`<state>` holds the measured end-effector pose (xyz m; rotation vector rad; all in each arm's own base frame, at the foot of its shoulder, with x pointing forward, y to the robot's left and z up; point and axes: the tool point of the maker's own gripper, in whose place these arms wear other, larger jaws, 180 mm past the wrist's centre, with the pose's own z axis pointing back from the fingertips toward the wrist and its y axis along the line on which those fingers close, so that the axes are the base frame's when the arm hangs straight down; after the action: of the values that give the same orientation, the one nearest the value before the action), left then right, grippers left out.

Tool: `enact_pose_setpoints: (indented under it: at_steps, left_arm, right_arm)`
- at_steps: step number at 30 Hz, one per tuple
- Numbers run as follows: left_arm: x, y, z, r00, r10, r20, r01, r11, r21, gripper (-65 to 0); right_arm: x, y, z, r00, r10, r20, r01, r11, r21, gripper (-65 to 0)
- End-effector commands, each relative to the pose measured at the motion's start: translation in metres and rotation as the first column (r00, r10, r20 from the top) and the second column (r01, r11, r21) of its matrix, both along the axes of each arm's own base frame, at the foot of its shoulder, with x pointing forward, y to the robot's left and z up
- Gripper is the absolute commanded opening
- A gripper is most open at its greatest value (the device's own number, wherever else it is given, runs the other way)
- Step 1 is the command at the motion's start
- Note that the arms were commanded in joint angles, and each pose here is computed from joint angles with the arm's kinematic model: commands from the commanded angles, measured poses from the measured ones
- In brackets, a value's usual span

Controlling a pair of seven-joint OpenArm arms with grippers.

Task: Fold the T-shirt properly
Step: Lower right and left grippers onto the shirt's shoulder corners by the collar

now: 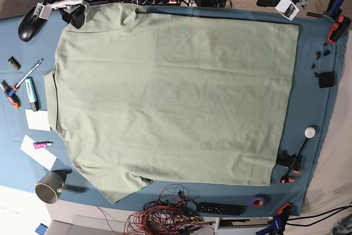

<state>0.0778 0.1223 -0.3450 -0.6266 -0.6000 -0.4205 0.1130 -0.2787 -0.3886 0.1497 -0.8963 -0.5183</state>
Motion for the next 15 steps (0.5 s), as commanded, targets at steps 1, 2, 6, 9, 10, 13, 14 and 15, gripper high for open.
enact_pose_setpoints:
  at_steps: [1,2,6,9,10,13,14,15]
  left_arm:
    - [0.001,-0.002,0.007,1.000,-0.006,0.017,0.007,1.000,-0.021,-37.8]
    - [0.001,-0.002,0.007,1.000,-0.006,0.017,0.007,1.000,-0.021,-37.8]
    - [0.003,-0.002,0.008,1.000,-0.006,0.023,0.007,1.000,-0.022,-37.8]
    - [0.005,-0.002,0.008,1.000,-0.006,0.028,0.007,1.000,-0.021,-37.8]
    - [0.006,-0.002,0.008,0.999,-0.007,0.032,0.007,1.000,-0.021,-37.8]
    - [0.009,-0.002,0.009,0.999,-0.006,0.039,0.007,1.000,-0.021,-37.8]
    - [0.009,-0.002,0.009,0.999,-0.006,0.039,0.007,1.000,-0.021,-37.8]
    - [0.009,-0.002,0.009,0.999,-0.006,0.039,0.007,1.000,-0.021,-37.8]
  right_arm:
    - [-0.013,-0.001,-0.006,0.998,0.007,-0.059,-0.007,1.000,-0.006,-38.8]
    - [-0.015,-0.001,-0.006,0.998,0.007,-0.064,-0.007,1.000,-0.006,-38.8]
    - [-0.017,0.003,-0.008,0.997,0.008,-0.072,-0.007,1.000,0.022,-38.8]
    - [-0.019,0.009,-0.009,0.997,0.009,-0.074,-0.004,0.998,0.060,-38.8]
    - [-0.020,0.011,-0.010,0.997,0.008,-0.076,-0.002,0.998,0.068,-38.8]
    - [-0.022,0.016,-0.012,0.997,0.005,-0.077,0.003,0.996,0.093,-38.8]
    - [-0.022,0.017,-0.012,0.997,0.003,-0.076,0.004,0.995,0.097,-38.8]
    - [-0.022,0.019,-0.011,0.997,0.004,-0.072,0.004,0.995,0.103,-38.8]
